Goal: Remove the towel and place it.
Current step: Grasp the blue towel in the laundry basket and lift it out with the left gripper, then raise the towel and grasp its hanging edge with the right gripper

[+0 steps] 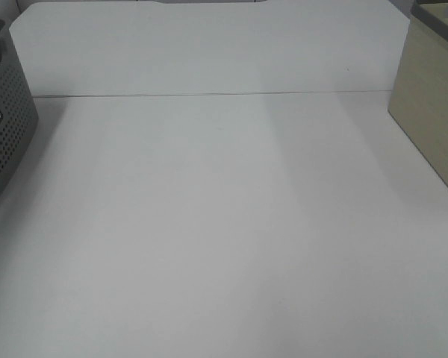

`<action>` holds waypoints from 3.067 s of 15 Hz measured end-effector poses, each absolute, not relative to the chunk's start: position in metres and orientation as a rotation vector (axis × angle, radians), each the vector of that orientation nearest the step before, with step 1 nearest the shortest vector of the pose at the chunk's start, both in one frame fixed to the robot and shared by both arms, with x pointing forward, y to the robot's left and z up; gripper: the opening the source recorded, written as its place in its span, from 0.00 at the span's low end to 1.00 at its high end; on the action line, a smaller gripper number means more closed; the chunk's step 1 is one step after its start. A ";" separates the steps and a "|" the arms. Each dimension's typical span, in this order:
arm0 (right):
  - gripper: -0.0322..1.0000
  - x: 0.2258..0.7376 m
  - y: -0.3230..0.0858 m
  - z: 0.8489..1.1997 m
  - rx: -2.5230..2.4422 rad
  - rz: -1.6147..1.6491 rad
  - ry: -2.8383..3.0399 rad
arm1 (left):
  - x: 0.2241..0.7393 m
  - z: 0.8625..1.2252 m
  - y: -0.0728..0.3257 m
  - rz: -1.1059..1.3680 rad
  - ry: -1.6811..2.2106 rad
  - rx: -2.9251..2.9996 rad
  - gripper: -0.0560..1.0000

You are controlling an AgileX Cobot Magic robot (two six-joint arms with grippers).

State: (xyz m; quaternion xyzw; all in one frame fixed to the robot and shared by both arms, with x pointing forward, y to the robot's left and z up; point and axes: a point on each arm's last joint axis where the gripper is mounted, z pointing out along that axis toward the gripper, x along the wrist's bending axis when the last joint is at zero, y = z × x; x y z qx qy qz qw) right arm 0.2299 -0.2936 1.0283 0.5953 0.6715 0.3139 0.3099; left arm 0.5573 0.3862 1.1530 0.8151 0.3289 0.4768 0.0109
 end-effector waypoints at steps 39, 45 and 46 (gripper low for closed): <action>0.77 0.426 -0.223 1.042 0.632 1.814 2.089 | 0.481 1.249 0.080 1.213 -0.128 2.061 0.05; 0.77 0.467 -0.199 1.017 0.632 1.972 2.247 | 0.482 1.251 0.079 1.229 -0.126 2.029 0.05; 0.77 0.471 -0.171 1.007 0.571 1.908 2.359 | 0.482 1.252 0.079 1.235 -0.126 2.020 0.05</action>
